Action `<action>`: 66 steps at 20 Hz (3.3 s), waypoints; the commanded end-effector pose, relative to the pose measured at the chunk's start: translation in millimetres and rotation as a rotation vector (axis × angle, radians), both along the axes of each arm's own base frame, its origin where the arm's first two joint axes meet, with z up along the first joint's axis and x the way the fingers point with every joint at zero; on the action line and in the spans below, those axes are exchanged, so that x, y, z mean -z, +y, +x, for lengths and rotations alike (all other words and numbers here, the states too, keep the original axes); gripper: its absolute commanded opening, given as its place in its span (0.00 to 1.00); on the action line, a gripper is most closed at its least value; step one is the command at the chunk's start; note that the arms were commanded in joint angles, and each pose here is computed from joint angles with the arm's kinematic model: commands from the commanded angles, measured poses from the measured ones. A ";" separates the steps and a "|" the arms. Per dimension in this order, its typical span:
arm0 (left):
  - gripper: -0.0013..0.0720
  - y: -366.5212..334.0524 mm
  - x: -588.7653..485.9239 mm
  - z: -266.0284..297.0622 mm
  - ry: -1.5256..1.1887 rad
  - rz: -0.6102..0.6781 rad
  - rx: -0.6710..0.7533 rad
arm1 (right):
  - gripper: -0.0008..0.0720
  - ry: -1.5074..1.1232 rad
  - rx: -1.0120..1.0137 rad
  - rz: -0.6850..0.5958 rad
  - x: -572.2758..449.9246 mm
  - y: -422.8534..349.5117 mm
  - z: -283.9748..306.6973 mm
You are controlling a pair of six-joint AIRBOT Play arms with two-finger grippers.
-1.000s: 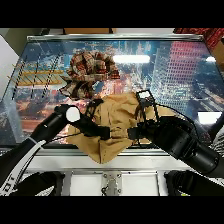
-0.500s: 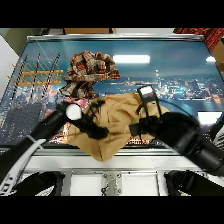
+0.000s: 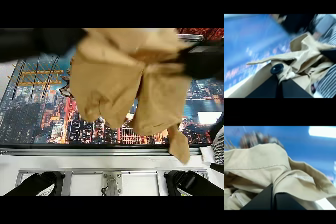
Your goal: Fold the clothes and pants, and hang the long-sleeved shirts on hangers.
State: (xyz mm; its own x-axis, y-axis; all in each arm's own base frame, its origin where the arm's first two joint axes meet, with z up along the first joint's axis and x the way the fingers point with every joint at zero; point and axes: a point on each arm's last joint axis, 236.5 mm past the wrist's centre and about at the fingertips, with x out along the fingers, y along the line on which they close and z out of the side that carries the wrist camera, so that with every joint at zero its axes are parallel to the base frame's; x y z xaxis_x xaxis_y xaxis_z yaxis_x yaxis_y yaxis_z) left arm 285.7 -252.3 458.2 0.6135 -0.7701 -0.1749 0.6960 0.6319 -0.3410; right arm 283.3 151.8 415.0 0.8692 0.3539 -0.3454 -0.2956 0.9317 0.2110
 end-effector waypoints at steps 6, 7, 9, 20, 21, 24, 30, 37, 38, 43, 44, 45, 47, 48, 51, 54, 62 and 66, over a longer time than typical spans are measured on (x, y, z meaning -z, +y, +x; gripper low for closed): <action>0.04 18.9 15.8 63.1 -0.022 -0.089 -0.154 | 0.03 -0.036 0.095 0.016 -15.5 -13.8 22.7; 0.04 22.1 38.3 80.4 0.024 -0.065 -0.178 | 0.03 -0.014 0.127 -0.059 2.5 -17.4 39.5; 0.04 29.4 81.0 111.4 0.111 -0.024 -0.220 | 0.03 0.078 0.176 -0.185 54.5 -23.2 68.7; 0.04 -4.1 440.9 13.1 0.766 0.442 -0.066 | 0.14 0.659 0.102 -0.287 360.1 9.3 -15.4; 0.04 -0.9 453.7 4.5 0.793 0.461 -0.062 | 0.49 0.645 0.069 -0.282 352.3 13.4 -16.9; 0.04 14.6 463.7 0.0 0.848 0.481 -0.076 | 0.96 0.523 0.074 -0.258 292.3 -0.8 -11.8; 0.04 34.7 446.6 6.7 0.832 0.453 -0.113 | 0.96 0.552 0.164 -0.233 260.5 -85.5 -12.7; 0.04 35.4 444.4 0.5 0.836 0.465 -0.096 | 0.96 0.565 -0.147 -0.162 300.8 -84.6 44.7; 0.04 35.7 445.1 -1.2 0.842 0.470 -0.092 | 0.95 0.574 -0.182 -0.159 313.0 -81.4 55.1; 0.04 36.6 446.6 -6.4 0.860 0.480 -0.082 | 0.95 0.656 -0.300 -0.097 369.6 -62.7 83.9; 0.04 36.6 446.5 -6.3 0.859 0.480 -0.083 | 0.95 0.679 -0.329 -0.081 379.0 -58.0 83.8; 0.04 36.6 446.7 -6.3 0.860 0.480 -0.083 | 0.95 0.701 -0.361 -0.061 385.6 -52.2 81.8; 0.04 36.5 446.6 -6.4 0.860 0.480 -0.082 | 0.95 0.730 -0.400 -0.035 393.4 -45.0 78.3; 0.04 36.5 446.6 -6.3 0.859 0.480 -0.083 | 0.94 0.738 -0.403 -0.032 396.6 -44.0 78.4; 0.04 36.4 446.5 -6.7 0.861 0.480 -0.082 | 0.94 0.750 -0.421 -0.036 398.2 -42.5 74.8; 0.04 36.5 446.7 -6.7 0.861 0.481 -0.082 | 0.94 0.701 -0.421 -0.090 380.5 -48.0 69.4; 0.04 36.3 446.6 -6.0 0.859 0.479 -0.083 | 0.76 0.695 -0.356 -0.199 376.3 -69.4 51.2; 0.04 36.0 446.1 -4.5 0.854 0.476 -0.086 | 0.75 0.743 -0.287 -0.153 410.8 -72.8 52.1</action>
State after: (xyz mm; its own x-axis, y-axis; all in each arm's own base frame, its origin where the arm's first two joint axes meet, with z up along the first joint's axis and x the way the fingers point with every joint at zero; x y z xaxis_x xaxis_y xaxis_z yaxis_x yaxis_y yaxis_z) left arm 280.0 -216.3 11.9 0.1827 -0.4627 -0.8675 0.2795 0.8704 -0.4054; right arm 334.6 84.1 24.1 0.2716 0.4526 -0.8493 -0.4114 0.8524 0.3227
